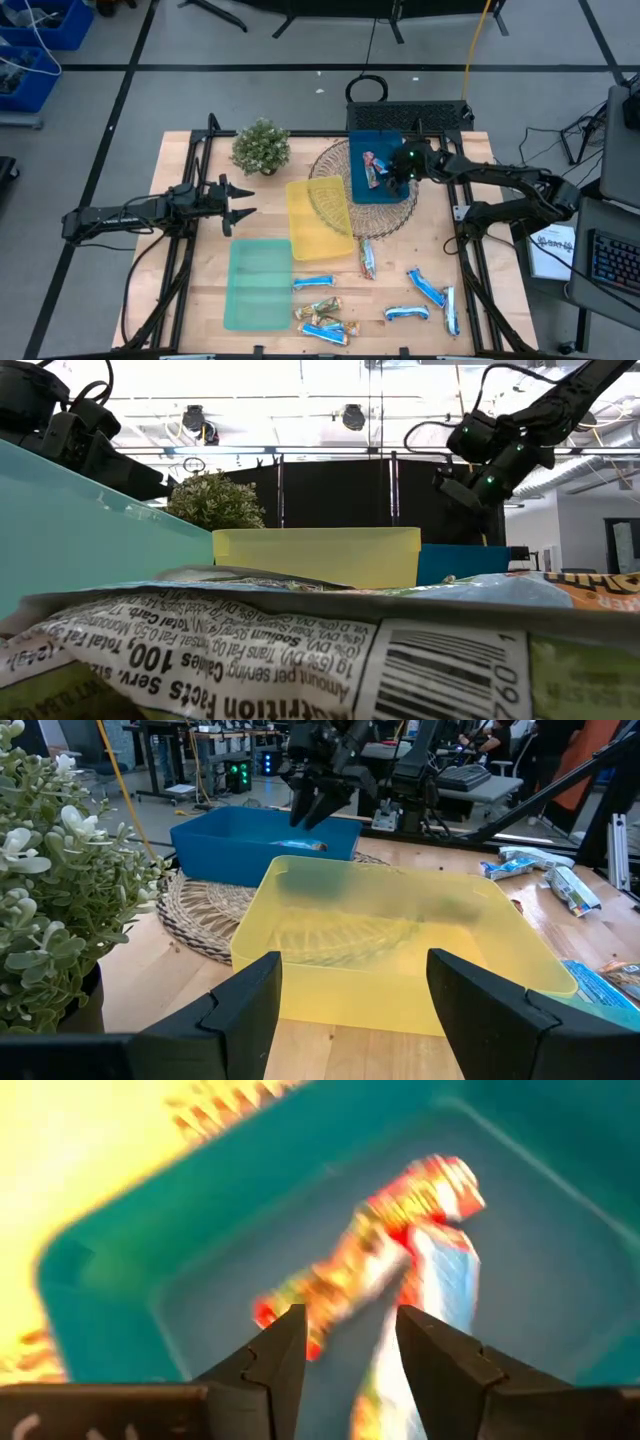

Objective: Pick and place Granola Bars by type
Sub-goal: Put the red granola bar into the blue bin

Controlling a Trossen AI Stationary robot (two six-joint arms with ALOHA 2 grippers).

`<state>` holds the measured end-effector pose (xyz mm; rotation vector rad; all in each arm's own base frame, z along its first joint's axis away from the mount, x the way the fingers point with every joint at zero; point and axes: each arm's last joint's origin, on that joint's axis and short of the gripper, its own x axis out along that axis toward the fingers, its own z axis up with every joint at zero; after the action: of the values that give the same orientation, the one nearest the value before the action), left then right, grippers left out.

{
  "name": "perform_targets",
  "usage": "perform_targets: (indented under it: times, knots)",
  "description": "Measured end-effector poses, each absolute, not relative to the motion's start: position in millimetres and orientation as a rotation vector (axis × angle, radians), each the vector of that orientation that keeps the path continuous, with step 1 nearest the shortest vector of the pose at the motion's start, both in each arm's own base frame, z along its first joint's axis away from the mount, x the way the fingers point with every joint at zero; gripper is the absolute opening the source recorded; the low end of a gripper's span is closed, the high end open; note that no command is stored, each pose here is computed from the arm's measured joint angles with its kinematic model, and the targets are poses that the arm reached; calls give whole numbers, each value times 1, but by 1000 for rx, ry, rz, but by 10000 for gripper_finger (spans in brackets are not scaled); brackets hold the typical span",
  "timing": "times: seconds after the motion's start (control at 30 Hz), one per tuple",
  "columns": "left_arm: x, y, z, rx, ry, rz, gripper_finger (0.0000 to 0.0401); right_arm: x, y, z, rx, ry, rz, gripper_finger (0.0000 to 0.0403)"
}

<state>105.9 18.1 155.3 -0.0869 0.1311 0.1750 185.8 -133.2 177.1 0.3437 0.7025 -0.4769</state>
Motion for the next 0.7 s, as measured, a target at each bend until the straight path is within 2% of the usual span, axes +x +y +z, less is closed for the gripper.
perform_targets:
  times: [0.2, 0.4, 0.7]
  knots:
    - [106, 18, 155, -87, 131, 175, 255, 198, -123, 188, 307, 595, -373, 148]
    - [106, 18, 155, -87, 131, 175, 255, 206, -107, 191, 264, 587, -289, 146]
    - [106, 18, 155, -87, 131, 175, 255, 224, -68, 196, 238, 547, -30, 140]
